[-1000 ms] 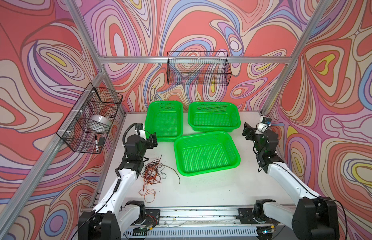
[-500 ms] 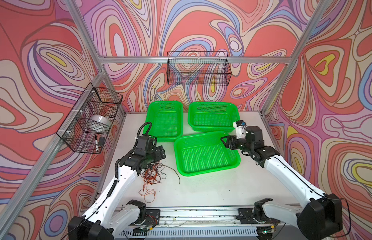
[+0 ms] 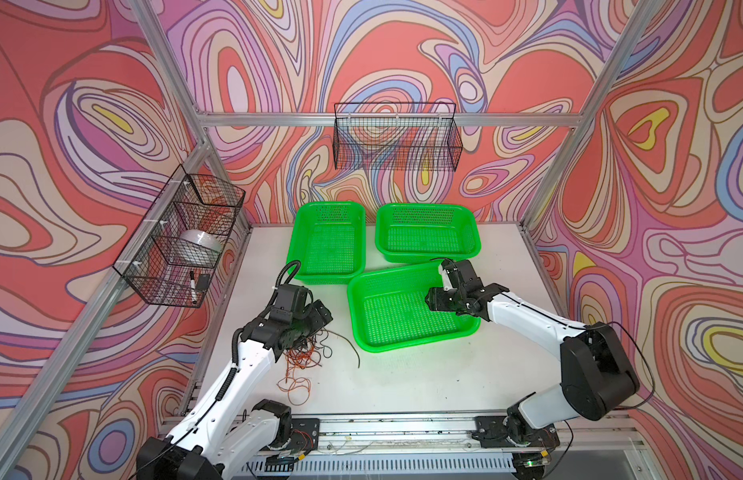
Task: Untangle the cables
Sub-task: 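Move the left gripper over the wire tangle while the right gripper reaches across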
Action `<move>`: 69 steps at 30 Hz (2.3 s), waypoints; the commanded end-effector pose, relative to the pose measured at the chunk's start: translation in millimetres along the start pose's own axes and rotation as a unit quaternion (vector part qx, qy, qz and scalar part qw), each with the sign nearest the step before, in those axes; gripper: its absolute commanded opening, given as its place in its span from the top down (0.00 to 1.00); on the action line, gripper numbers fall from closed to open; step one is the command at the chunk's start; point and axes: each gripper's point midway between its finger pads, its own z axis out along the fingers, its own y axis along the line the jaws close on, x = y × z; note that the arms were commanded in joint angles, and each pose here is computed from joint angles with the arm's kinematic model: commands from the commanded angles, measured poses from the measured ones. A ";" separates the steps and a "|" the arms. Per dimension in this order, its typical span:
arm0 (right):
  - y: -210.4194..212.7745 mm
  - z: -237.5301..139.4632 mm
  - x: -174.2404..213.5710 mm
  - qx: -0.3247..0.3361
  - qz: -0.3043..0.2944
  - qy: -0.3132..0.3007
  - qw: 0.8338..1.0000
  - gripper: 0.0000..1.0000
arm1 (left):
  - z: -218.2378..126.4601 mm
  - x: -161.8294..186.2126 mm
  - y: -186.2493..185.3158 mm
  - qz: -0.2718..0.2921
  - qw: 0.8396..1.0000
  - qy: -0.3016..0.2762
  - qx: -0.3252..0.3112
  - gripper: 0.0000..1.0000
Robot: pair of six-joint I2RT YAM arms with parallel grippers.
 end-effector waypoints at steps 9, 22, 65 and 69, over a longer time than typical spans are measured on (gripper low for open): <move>-60.4 12.6 -22.7 0.120 0.046 -0.011 0.992 0.35 | 18.5 -28.0 10.7 -0.094 0.994 -0.052 -0.031 0.09; -73.8 -28.0 -55.8 0.135 0.039 -0.063 0.988 0.39 | 54.1 -43.2 17.2 -0.147 0.989 -0.021 -0.020 0.21; 147.4 -97.3 -45.2 -0.297 -0.213 -0.147 0.919 0.52 | -36.6 -43.6 -130.7 0.208 0.954 -0.094 0.194 1.00; 185.3 -96.3 -34.5 -0.336 -0.242 -0.161 0.896 0.46 | -61.5 -39.2 -141.9 0.211 0.945 -0.097 0.232 1.00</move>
